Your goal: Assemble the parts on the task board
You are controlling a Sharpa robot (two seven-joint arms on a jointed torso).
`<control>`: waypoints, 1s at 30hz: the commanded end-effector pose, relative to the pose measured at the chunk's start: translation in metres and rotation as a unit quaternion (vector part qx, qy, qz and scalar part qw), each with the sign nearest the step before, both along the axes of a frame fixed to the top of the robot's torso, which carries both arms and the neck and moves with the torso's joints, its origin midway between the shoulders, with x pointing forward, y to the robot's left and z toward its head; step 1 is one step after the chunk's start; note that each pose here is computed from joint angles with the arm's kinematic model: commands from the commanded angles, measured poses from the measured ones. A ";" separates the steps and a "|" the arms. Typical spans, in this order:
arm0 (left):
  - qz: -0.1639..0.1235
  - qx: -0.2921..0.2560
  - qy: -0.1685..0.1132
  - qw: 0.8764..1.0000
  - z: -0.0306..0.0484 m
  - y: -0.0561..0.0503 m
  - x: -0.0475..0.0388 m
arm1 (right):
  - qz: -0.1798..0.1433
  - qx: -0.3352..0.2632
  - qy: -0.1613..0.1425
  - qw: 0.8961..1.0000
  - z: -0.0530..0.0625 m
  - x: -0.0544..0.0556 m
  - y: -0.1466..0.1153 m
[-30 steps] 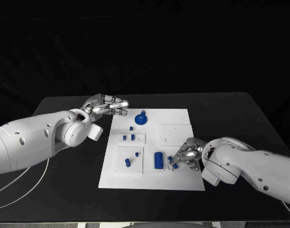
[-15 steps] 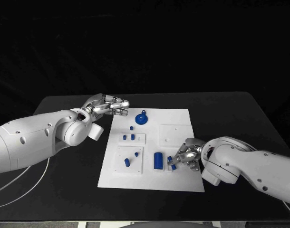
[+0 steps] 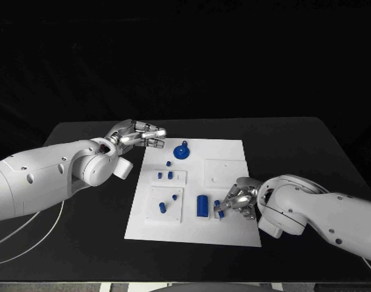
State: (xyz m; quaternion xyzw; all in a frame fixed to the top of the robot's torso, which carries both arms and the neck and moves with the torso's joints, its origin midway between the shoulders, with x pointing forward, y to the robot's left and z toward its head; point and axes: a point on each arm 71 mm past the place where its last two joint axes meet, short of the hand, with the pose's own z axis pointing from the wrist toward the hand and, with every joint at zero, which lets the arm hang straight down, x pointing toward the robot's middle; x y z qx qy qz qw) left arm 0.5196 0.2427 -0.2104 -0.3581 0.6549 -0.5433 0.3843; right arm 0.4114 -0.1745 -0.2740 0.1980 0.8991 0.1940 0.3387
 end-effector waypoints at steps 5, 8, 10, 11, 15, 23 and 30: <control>-0.009 -0.001 0.000 1.000 0.0003 -0.002 -0.0007 | 0.024 -0.017 0.026 0.999 -0.006 -0.006 0.003; -0.009 0.000 0.000 1.000 0.0002 -0.002 -0.0008 | 0.026 -0.017 0.025 0.999 -0.006 -0.007 0.003; -0.009 0.000 0.001 1.000 0.0001 -0.001 -0.0008 | 0.027 -0.017 0.025 0.999 -0.005 -0.007 0.003; -0.009 0.001 0.001 1.000 0.0001 -0.001 -0.0008 | 0.028 -0.017 0.025 0.999 -0.005 -0.007 0.003; -0.008 0.002 0.003 1.000 -0.0002 -0.001 -0.0008 | 0.032 -0.018 0.025 0.999 -0.004 -0.008 0.004; -0.009 0.004 0.006 1.000 -0.0008 -0.001 -0.0006 | 0.036 -0.019 0.024 0.999 -0.001 -0.007 0.005; -0.007 0.005 0.007 1.000 -0.0010 0.000 -0.0004 | 0.033 -0.018 0.021 0.999 0.000 -0.005 0.005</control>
